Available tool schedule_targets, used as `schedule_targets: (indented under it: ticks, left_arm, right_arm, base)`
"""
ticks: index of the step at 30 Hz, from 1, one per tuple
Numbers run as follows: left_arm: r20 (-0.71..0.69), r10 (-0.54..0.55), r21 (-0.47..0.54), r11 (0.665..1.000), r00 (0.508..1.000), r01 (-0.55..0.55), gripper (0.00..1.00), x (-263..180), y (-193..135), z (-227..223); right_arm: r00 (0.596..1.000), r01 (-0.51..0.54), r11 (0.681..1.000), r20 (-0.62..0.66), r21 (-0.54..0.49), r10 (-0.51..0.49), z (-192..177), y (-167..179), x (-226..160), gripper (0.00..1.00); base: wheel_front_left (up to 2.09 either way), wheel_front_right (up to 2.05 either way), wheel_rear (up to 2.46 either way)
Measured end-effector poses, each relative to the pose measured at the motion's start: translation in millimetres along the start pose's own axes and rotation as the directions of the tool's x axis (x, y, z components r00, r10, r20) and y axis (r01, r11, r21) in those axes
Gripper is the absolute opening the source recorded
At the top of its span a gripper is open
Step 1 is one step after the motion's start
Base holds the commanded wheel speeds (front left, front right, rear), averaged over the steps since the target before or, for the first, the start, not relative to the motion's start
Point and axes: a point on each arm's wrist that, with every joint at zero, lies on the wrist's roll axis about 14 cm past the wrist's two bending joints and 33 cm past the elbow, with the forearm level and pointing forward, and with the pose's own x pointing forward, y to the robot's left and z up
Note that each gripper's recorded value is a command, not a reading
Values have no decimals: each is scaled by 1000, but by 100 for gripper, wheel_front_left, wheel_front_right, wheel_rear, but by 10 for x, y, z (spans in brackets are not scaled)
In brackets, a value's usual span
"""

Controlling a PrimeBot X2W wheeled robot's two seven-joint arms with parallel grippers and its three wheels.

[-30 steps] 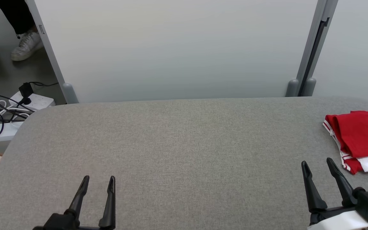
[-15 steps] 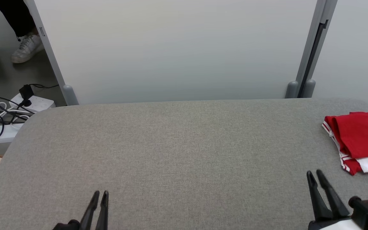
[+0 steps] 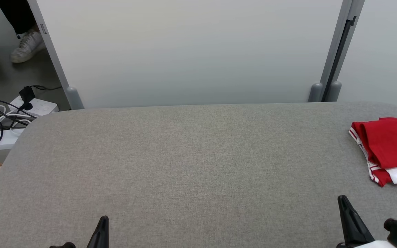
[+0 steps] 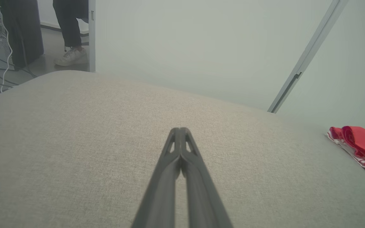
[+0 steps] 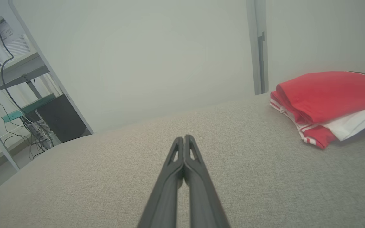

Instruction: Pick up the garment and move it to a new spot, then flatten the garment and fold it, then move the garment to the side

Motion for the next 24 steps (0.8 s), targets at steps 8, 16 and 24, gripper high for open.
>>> schedule_targets:
  ticks: [8,16,24]
  left_arm:
    - [-15,18,-83,996,1000,-19,0,33,36,-14]
    - [-27,30,-188,982,999,-35,0,98,65,2]
    - [-33,39,-270,962,999,-46,0,155,86,23]
  right_arm:
    - [999,35,996,-6,85,-35,1,-80,26,0]
    - [998,59,982,-21,181,-56,-12,-119,65,0]
    - [996,88,959,-26,270,-84,-5,-186,92,0]
  base:
    - [0,0,0]
    - [0,0,0]
    - [0,0,0]
